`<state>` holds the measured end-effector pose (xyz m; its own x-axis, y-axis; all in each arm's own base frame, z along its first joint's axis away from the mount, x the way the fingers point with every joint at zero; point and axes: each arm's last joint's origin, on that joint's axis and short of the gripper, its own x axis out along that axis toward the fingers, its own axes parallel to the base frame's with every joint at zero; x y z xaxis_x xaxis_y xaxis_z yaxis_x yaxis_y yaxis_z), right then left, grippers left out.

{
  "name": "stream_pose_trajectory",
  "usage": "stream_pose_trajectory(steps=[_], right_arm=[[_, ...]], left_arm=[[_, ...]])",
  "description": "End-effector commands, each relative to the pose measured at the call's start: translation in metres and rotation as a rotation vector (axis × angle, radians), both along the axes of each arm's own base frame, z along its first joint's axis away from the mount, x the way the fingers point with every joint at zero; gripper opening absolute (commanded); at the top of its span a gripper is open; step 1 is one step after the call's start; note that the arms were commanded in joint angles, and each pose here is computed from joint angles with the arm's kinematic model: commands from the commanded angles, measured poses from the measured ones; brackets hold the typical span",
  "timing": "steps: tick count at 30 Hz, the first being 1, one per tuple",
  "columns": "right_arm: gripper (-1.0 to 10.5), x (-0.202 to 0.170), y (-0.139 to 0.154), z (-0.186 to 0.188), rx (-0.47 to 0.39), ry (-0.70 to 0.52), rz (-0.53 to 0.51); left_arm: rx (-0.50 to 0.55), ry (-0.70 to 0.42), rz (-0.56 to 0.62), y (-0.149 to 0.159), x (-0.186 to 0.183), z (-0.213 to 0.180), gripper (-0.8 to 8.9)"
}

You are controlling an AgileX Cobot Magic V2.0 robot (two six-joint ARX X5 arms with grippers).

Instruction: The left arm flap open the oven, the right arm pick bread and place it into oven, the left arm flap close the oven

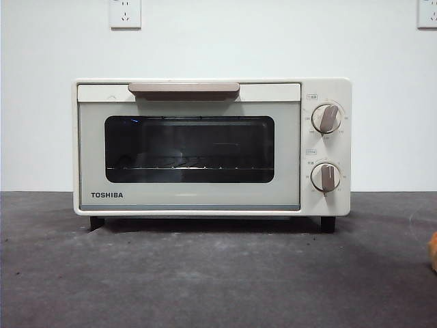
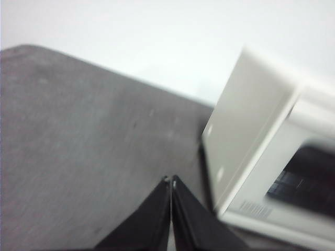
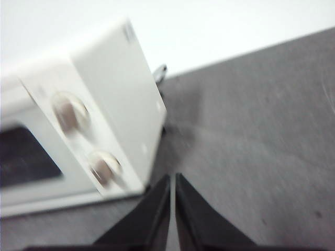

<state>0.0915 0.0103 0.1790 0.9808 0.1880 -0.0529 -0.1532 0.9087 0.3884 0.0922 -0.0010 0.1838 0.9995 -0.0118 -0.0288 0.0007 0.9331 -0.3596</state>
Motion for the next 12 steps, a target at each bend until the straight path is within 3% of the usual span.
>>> stream_pose_trajectory(steps=[1, 7, 12], right_arm=[[0.1, -0.005, 0.000, 0.023, 0.084, -0.035, 0.000], [0.1, -0.017, -0.001, 0.068, 0.091, 0.019, 0.021], [0.1, -0.026, 0.001, 0.104, 0.032, 0.098, 0.087]], left_arm=[[-0.126, -0.044, 0.007, 0.000, -0.003, 0.022, 0.11], [-0.134, 0.027, -0.004, 0.000, 0.000, 0.063, 0.11], [-0.113, 0.050, -0.113, -0.005, 0.012, 0.106, 0.11]])
